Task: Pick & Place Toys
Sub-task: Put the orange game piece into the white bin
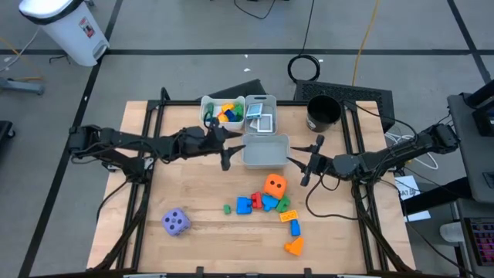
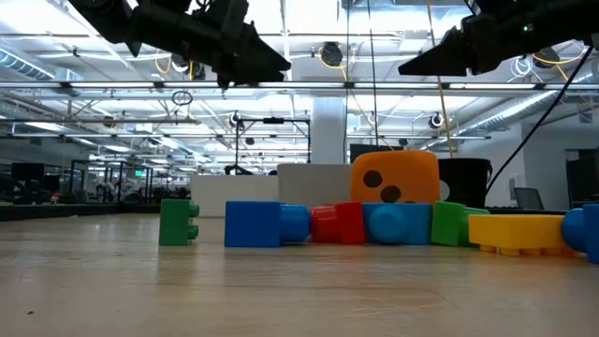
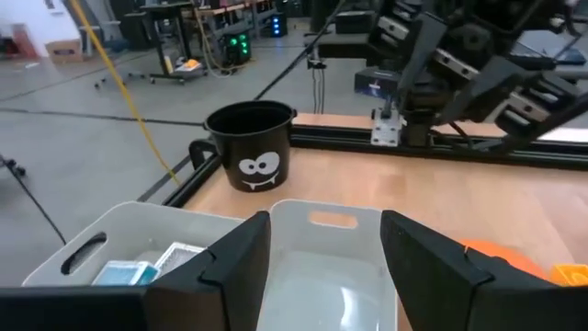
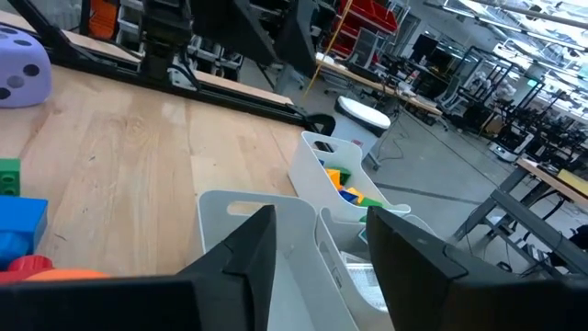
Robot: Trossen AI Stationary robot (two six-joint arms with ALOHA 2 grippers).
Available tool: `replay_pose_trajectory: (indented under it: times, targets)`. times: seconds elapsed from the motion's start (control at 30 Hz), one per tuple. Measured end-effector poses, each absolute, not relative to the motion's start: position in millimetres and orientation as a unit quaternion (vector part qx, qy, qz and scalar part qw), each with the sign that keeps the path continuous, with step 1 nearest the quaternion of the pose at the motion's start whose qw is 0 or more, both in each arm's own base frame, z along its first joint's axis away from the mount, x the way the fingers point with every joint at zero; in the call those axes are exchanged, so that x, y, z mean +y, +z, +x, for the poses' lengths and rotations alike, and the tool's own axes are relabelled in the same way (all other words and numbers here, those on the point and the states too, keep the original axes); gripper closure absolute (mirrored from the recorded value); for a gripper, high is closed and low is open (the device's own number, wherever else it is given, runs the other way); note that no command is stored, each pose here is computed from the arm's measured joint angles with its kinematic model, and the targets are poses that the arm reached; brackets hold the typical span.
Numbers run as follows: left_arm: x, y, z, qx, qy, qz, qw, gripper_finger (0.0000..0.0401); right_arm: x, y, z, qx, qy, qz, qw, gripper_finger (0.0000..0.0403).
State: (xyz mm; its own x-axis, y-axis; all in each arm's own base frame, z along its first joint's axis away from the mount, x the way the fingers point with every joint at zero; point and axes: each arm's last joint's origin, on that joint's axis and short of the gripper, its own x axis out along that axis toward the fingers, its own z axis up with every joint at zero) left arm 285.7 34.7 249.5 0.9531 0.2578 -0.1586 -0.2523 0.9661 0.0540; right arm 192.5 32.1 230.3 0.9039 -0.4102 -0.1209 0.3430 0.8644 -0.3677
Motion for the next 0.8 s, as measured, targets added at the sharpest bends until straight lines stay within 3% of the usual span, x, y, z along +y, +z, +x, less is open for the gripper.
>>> replay_pose_trajectory:
  times: [0.37, 0.8]
  targets:
    - [40.4, 249.5, 285.0, 0.078, 0.142, -0.017, 0.987, 0.0182, 36.5, 232.2, 194.3, 0.074, -0.123, -0.131, 0.981, 0.0260]
    - [39.7, 249.6, 285.1, 0.071, 0.144, -0.059, 0.985, 0.0182, 79.9, 226.3, 194.3, 0.059, 0.082, 0.000, 0.995, 0.0255]
